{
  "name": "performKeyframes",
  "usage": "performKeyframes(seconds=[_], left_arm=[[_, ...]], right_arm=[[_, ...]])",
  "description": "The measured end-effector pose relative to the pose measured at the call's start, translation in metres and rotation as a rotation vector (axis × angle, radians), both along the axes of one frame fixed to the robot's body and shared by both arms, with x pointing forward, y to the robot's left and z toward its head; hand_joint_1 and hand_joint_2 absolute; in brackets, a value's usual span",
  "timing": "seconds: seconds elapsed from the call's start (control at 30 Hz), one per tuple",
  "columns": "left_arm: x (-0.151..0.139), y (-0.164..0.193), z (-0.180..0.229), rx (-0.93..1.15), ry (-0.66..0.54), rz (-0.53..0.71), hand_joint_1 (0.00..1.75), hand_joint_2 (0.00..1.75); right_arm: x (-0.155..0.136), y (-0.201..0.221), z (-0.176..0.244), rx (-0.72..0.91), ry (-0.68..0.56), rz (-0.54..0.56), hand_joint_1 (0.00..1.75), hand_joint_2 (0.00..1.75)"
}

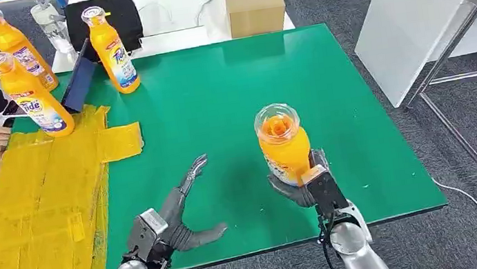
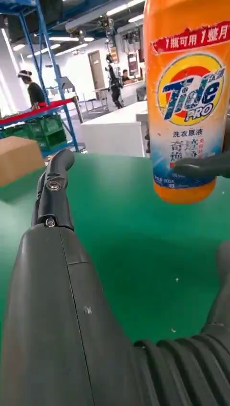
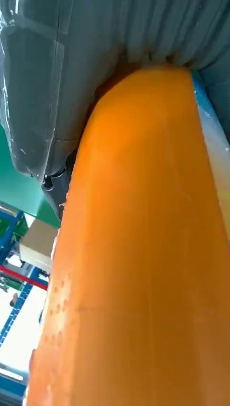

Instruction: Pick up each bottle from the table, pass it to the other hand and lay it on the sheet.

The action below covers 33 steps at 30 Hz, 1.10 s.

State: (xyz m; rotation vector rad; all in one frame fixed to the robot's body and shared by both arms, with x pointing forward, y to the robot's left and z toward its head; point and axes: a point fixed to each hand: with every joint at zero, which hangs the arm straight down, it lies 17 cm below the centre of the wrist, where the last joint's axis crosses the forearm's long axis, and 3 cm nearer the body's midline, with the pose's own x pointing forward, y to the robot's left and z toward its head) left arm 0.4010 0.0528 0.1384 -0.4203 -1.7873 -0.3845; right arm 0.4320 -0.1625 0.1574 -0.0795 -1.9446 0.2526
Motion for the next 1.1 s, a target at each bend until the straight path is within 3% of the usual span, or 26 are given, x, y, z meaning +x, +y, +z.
performKeyframes(seconds=[0.17, 0.33, 0.53, 1.1], left_arm=[[0.001, -0.002, -0.001, -0.042, 0.041, -0.034, 0.0, 1.75], [0.012, -0.005, 0.012, -0.187, 0.125, -0.094, 0.0, 1.75], [0.036, 0.011, 0.017, -0.29, 0.19, -0.045, 0.0, 1.75], [0.047, 0.025, -0.002, -0.36, 0.279, 0.0, 0.0, 1.75]], right_arm=[[0.0, 0.016, -0.003, 0.006, 0.011, 0.043, 1.75, 1.75], [-0.004, 0.075, -0.007, -0.033, 0.01, 0.145, 1.75, 1.75], [-0.025, 0.14, -0.026, -0.099, 0.024, 0.251, 1.75, 1.75], [-0.02, 0.172, -0.053, -0.221, 0.044, 0.286, 1.75, 1.75]])
